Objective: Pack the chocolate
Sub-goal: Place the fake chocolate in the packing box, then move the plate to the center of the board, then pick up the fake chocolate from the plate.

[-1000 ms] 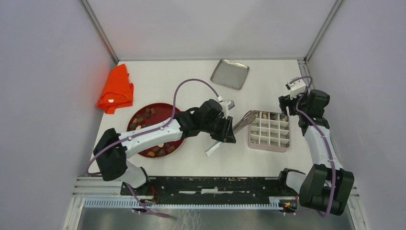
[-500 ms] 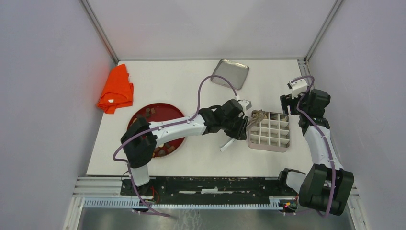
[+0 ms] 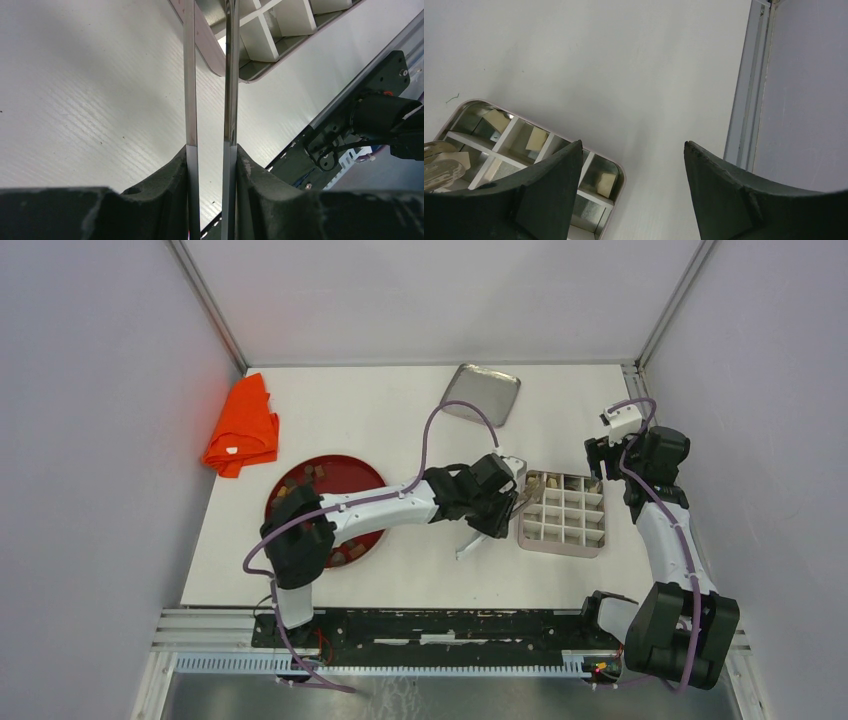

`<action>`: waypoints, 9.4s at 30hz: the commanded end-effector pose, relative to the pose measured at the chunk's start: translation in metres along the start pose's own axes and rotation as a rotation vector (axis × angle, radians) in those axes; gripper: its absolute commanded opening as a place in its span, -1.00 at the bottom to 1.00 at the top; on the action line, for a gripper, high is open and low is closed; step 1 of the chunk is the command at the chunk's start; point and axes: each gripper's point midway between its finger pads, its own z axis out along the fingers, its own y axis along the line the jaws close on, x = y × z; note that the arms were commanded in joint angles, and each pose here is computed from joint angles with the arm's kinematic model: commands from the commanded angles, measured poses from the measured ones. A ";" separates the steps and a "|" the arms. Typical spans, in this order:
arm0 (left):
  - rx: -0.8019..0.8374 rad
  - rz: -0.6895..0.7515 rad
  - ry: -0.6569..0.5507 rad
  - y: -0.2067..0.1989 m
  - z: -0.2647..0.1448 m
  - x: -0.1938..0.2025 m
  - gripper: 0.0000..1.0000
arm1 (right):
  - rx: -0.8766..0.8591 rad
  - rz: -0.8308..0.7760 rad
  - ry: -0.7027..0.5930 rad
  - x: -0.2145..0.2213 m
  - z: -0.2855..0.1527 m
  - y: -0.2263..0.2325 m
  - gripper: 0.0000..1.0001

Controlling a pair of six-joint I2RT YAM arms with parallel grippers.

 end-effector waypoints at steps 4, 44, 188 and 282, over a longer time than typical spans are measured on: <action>0.001 0.072 -0.054 -0.009 -0.005 -0.022 -0.65 | 0.025 -0.012 -0.044 -0.017 -0.001 -0.009 0.60; -0.037 0.082 -0.015 -0.006 -0.008 -0.022 -0.20 | 0.013 -0.016 -0.046 -0.018 0.000 -0.007 0.59; -0.450 -0.346 -0.821 0.153 -0.364 0.001 -0.81 | -0.542 0.269 0.368 -0.041 0.123 0.459 -0.72; -0.420 -0.338 0.114 0.193 -0.156 0.061 -0.20 | -0.958 -0.163 -0.147 -0.074 -0.018 0.221 0.95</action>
